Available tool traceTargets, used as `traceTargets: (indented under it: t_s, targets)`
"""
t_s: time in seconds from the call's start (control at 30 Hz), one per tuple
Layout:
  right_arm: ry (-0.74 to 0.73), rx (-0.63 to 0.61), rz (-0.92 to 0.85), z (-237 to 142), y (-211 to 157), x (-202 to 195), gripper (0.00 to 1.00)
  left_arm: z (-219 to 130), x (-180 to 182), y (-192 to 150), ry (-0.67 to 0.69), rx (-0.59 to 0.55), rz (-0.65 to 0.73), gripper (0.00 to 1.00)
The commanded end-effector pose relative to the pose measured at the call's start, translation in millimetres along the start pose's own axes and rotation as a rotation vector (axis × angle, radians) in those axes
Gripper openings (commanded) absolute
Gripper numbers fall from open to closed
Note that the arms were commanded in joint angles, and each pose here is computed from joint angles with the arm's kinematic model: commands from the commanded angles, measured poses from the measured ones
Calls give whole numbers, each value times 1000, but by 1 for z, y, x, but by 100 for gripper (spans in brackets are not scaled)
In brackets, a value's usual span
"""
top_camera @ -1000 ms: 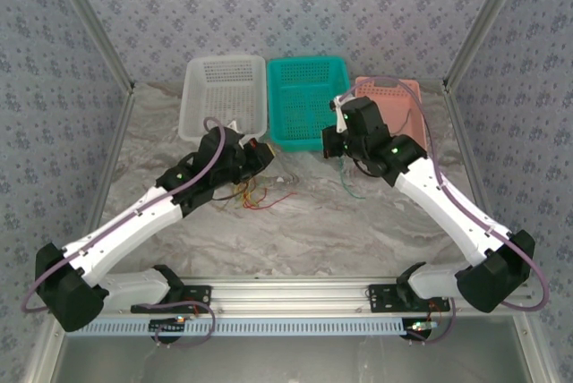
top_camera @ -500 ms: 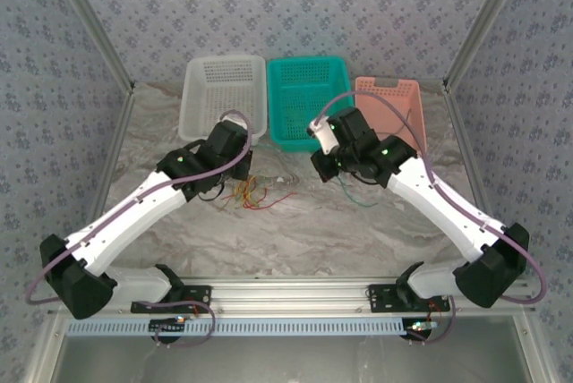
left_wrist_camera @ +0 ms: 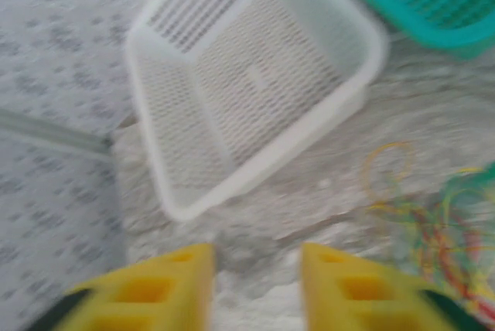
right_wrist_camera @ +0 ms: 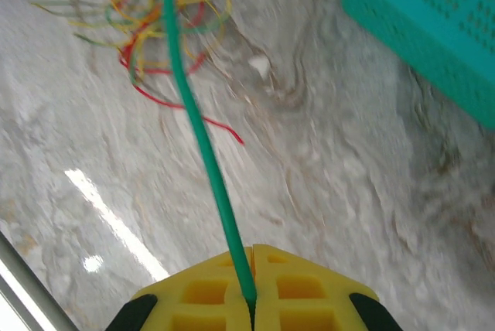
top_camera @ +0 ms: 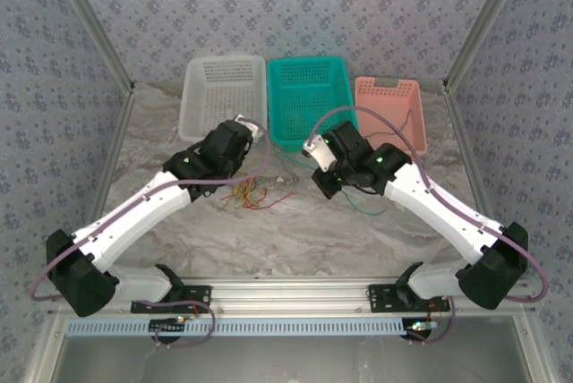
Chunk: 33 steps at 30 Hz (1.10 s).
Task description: Untangle the cables
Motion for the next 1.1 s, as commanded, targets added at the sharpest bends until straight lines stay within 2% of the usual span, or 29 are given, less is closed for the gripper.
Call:
traceTargets:
  t_s: [0.0, 0.07, 0.13, 0.17, 0.3, 0.47, 0.57, 0.67, 0.73, 0.93, 1.07]
  targets:
    - [-31, 57, 97, -7, -17, -10, 0, -29, 45, 8, 126, -57, -175, 54]
    - [-44, 1, 173, -9, -9, -19, 0, -55, 53, 8, 8, -87, -422, 70]
    - [-59, -43, 238, -11, -3, -27, 0, -76, 50, 7, -166, -104, -668, 73]
    - [-67, -59, 274, -10, 0, -31, 0, -83, 46, 5, -257, -103, -787, 73]
    - [-124, -117, 339, -9, 11, -40, 0, -96, 35, -15, -433, -42, -1172, 68]
    - [-247, -203, 392, -2, 15, -45, 0, -82, -12, -18, -747, 48, -1670, 60]
    - [-346, -253, 398, -4, 21, -42, 0, -80, -32, -17, -760, 122, -1834, 62]
    - [-431, -290, 373, -5, 28, -34, 0, -80, -49, -22, -706, 197, -1979, 72]
    - [-466, -315, 362, -5, 33, -29, 0, -81, -60, -21, -748, 188, -2078, 72]
    - [-486, -327, 343, 4, 43, -13, 0, -70, -82, -18, -764, 250, -2237, 75]
    - [-469, -346, 323, 4, 48, 1, 0, -55, -86, -16, -766, 225, -2343, 80]
Point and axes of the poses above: each hand's point on the last joint's axis, 136 mm out from that joint toward the fingers, its own z axis out along the fingers, its own x axis along the line the jaws close on, y = z × x, the point moved 5 cm from there along -z, back along the fingers, and after that the axes turned 9 degrees about -z, right-handed, at the moved point
